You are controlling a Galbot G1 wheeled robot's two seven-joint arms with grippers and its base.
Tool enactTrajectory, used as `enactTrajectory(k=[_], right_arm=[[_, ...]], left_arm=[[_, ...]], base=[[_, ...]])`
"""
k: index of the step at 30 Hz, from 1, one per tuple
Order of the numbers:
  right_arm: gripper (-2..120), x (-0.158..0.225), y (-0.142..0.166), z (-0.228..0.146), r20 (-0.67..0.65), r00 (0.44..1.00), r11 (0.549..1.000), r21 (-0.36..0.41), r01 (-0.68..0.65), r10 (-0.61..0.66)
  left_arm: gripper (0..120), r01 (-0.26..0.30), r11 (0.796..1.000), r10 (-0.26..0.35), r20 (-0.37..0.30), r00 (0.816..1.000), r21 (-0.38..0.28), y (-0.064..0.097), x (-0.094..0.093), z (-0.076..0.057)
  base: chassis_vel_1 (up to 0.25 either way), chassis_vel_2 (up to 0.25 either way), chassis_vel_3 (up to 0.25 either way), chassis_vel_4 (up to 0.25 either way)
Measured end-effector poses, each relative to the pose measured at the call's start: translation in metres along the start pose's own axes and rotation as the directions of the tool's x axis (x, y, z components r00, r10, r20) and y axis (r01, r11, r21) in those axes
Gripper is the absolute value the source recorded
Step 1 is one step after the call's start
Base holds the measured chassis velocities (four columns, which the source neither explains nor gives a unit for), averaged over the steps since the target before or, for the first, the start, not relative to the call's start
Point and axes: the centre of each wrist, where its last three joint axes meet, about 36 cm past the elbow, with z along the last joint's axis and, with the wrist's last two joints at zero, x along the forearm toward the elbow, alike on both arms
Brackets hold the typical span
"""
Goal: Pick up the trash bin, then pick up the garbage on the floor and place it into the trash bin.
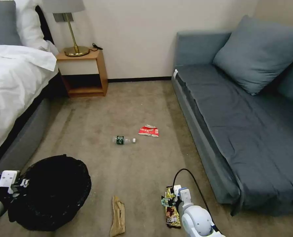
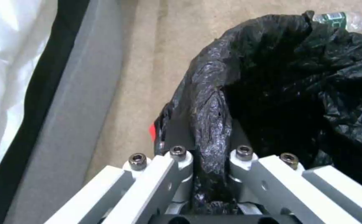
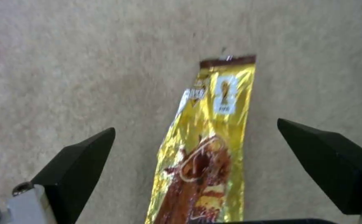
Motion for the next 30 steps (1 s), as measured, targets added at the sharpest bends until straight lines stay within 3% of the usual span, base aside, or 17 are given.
enactTrajectory(k=[4,15,22,25,30], right_arm=[[95,-0.008,-0.001,0.005,-0.031,1.000,1.000,-0.001,-0.003,0.003],[55,-0.019,-0.009,0.021,-0.072,0.997,1.000,0.024,-0.014,0.016],[33,-0.017,-0.004,0.022,-0.059,0.998,1.000,0.027,-0.006,0.007],[16,-0.014,-0.001,0.022,-0.042,0.999,0.999,0.042,-0.006,0.008],[4,-0.007,-0.002,0.020,-0.005,1.000,0.999,0.051,-0.007,0.007]], left_arm=[[5,0.000,1.000,0.000,-0.001,1.000,-0.001,0.001,0.000,-0.001],[5,-0.009,1.000,0.009,-0.004,1.000,0.008,0.000,0.000,-0.001],[5,-0.010,1.000,0.010,0.000,1.000,0.008,0.000,0.001,-0.002],[5,-0.010,1.000,0.010,0.001,1.000,0.009,-0.001,0.001,-0.002],[5,-0.010,1.000,0.010,0.001,1.000,0.010,-0.001,0.001,-0.002]], base=[[0.000,0.000,0.000,0.000],[0.000,0.000,0.000,0.000],[0.000,0.000,0.000,0.000],[0.000,0.000,0.000,0.000],[0.000,0.000,0.000,0.000]])
